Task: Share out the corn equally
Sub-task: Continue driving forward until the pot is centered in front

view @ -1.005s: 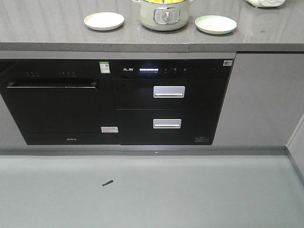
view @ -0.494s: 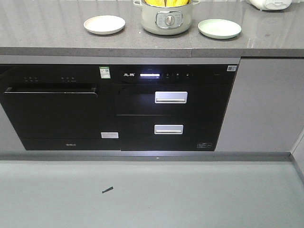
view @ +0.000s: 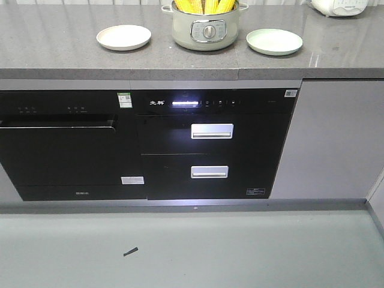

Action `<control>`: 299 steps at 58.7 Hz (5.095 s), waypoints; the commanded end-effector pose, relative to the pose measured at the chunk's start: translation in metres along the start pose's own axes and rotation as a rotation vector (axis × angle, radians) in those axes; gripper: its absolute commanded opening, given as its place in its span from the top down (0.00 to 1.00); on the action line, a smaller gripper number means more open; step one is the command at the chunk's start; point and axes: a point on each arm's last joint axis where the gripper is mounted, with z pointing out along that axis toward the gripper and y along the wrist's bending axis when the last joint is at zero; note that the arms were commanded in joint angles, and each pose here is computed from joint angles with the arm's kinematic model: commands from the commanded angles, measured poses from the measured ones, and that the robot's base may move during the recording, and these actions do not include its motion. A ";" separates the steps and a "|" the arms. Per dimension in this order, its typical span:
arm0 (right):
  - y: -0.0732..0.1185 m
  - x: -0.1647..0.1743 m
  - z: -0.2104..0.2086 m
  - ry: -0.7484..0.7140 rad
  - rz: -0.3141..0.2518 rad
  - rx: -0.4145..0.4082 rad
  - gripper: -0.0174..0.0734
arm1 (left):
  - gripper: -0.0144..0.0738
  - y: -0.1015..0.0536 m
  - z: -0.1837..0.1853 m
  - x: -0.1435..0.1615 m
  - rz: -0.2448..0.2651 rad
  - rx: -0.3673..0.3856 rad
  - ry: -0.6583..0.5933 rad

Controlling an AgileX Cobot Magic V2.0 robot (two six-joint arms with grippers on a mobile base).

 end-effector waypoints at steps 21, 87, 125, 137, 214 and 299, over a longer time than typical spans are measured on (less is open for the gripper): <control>0.001 -0.001 0.000 -0.062 -0.009 -0.007 0.81 | 0.84 -0.002 -0.001 -0.014 -0.008 0.013 -0.090; 0.001 -0.001 0.000 -0.062 -0.009 -0.007 0.81 | 0.84 -0.002 -0.001 -0.014 -0.008 0.013 -0.090; 0.001 -0.001 0.000 -0.062 -0.009 -0.007 0.81 | 0.84 -0.002 -0.001 -0.014 -0.008 0.013 -0.090; 0.001 -0.001 0.000 -0.062 -0.009 -0.007 0.81 | 0.84 -0.002 -0.001 -0.014 -0.008 0.013 -0.090; 0.001 -0.001 0.000 -0.061 -0.009 -0.006 0.81 | 0.84 -0.002 -0.001 -0.014 -0.008 0.013 -0.090; 0.001 -0.001 0.000 -0.061 -0.009 -0.006 0.81 | 0.84 -0.002 -0.001 -0.014 -0.008 0.013 -0.090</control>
